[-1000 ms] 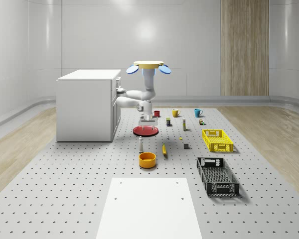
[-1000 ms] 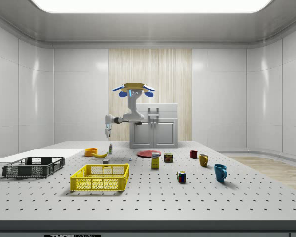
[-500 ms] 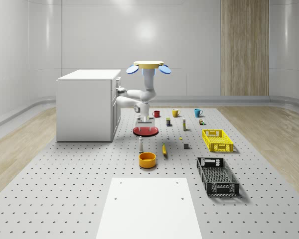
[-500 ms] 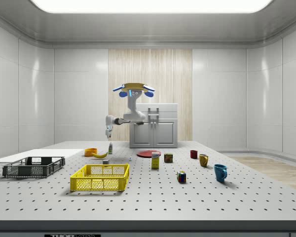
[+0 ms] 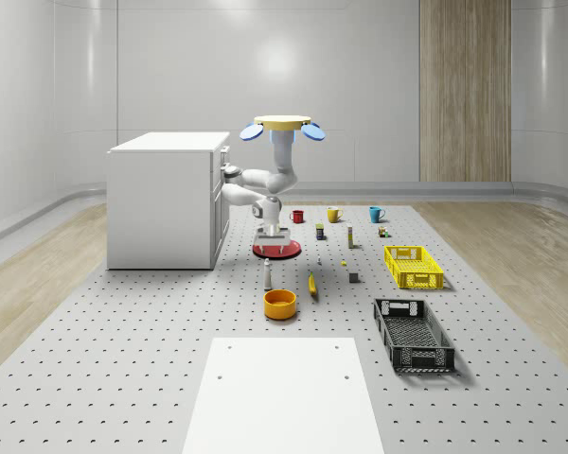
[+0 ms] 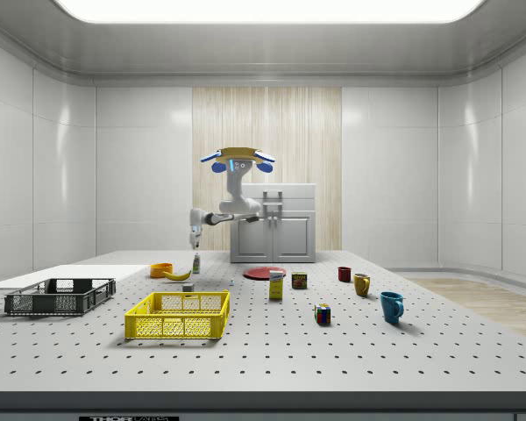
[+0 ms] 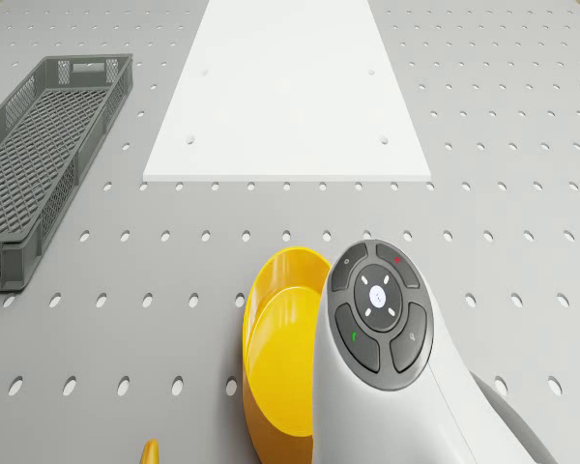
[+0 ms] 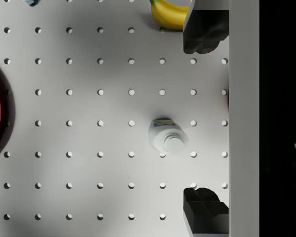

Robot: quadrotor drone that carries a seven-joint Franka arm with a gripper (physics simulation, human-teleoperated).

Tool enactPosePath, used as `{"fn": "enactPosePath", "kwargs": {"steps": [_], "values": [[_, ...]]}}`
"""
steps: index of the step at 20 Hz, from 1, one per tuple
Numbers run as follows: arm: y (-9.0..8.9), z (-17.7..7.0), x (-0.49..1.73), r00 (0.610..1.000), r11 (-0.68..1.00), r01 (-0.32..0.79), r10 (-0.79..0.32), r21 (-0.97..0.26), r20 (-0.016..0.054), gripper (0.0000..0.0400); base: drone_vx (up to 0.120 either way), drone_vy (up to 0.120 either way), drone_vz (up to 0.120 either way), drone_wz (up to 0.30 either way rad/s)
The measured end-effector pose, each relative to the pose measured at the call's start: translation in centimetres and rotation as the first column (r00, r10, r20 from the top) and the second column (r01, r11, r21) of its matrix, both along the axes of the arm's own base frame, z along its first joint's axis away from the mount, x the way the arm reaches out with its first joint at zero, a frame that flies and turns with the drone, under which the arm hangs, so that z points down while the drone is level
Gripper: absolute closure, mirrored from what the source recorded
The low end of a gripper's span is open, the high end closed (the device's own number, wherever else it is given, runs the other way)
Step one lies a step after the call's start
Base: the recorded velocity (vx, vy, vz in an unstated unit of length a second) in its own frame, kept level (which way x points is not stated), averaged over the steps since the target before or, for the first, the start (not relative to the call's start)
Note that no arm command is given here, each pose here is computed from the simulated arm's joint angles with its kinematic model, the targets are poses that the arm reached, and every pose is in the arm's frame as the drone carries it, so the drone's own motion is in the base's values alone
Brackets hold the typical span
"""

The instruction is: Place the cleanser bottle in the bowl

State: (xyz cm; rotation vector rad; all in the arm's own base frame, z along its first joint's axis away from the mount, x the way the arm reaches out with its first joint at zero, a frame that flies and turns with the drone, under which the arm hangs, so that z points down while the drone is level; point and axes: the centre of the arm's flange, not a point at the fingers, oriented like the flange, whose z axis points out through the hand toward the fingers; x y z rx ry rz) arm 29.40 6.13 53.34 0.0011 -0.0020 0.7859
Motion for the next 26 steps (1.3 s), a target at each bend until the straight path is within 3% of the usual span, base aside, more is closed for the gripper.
{"fn": "enactPosePath", "kwargs": {"steps": [4, 9, 15, 26], "values": [[0.3, 1.2, -0.6, 1.0, 1.0, 0.0, 0.0, 0.0, 0.0, 0.0, 0.0, 0.0, 0.0, 0.0], [1.2, 2.4, -0.92, 1.0, 1.0, 0.0, 0.0, 0.0, -0.0001, 0.0, 0.0, 0.0, 0.0, 0.0], [2.0, 3.8, -1.06, 1.0, 1.0, 0.0, 0.0, 0.0, -0.0001, 0.0, 0.0, 0.0, 0.0, 0.0], [2.2, 5.7, -1.12, 1.0, 1.0, 0.0, 0.0, 0.0, -0.0001, 0.0, 0.0, 0.0, 0.0, 0.0]]}}
